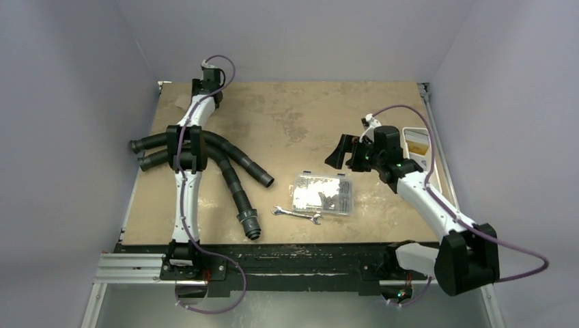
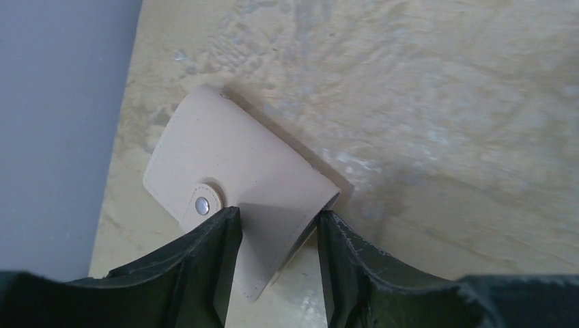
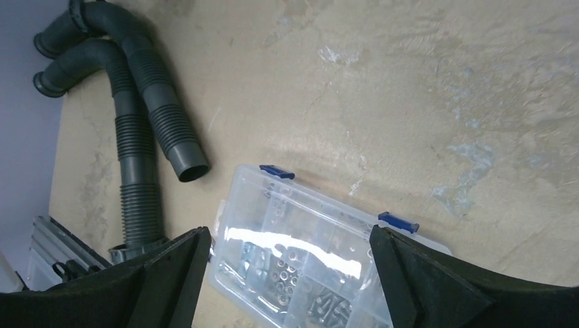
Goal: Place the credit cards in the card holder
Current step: Move the card holder to the corner of the board, then reset both arms
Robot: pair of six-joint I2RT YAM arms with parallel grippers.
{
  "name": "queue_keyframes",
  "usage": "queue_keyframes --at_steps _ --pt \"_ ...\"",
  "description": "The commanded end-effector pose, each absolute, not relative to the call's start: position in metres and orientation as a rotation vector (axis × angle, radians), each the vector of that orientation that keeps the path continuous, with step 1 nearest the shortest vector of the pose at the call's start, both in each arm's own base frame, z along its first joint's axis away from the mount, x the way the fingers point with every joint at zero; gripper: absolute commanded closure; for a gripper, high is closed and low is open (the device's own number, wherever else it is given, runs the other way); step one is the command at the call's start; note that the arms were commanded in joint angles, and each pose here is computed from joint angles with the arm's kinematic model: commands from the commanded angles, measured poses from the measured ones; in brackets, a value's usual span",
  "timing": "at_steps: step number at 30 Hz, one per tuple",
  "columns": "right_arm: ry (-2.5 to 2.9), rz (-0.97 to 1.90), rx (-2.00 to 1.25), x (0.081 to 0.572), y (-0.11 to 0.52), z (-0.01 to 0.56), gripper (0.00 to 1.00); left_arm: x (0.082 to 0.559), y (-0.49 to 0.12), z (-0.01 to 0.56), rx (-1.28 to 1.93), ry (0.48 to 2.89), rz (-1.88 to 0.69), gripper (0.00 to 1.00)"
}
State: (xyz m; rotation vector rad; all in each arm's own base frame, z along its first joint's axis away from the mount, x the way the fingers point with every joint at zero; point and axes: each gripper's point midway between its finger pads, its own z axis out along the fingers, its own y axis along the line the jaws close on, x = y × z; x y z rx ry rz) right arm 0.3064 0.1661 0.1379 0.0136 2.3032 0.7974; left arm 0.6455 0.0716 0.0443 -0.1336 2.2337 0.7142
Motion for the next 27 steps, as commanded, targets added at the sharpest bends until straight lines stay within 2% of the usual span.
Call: queue_keyframes --at_steps 1,4,8,10,13,16,19,23,27 --pt "2.194 0.68 0.006 0.312 0.149 0.184 0.01 0.658 0.08 0.067 -0.08 2.186 0.679 0.5" --pt "2.193 0.602 0.025 0.312 0.138 0.183 0.01 0.666 0.072 0.103 -0.099 2.136 0.604 0.4" --pt "2.206 0.441 0.035 0.312 0.115 0.189 0.01 0.664 0.051 0.182 -0.131 2.032 0.496 0.28" --pt "2.187 0.398 0.046 0.312 0.107 0.201 0.01 0.653 0.031 0.226 -0.143 1.985 0.439 0.24" --pt "2.134 0.382 0.061 0.308 0.102 0.226 0.01 0.631 -0.017 0.286 -0.219 1.92 0.171 0.23" --pt "2.057 0.388 0.094 0.301 0.096 0.256 0.01 0.592 -0.068 0.337 -0.281 1.875 -0.212 0.19" --pt "1.95 0.332 0.156 0.293 0.078 0.297 0.01 0.545 -0.114 0.375 -0.243 1.808 -0.459 0.16" --pt "1.788 0.29 0.191 0.27 0.058 0.358 0.01 0.483 -0.151 0.394 -0.107 1.815 -0.575 0.16" --pt "1.623 0.301 0.182 0.236 0.045 0.415 0.01 0.409 -0.155 0.442 0.008 1.675 -0.675 0.17"
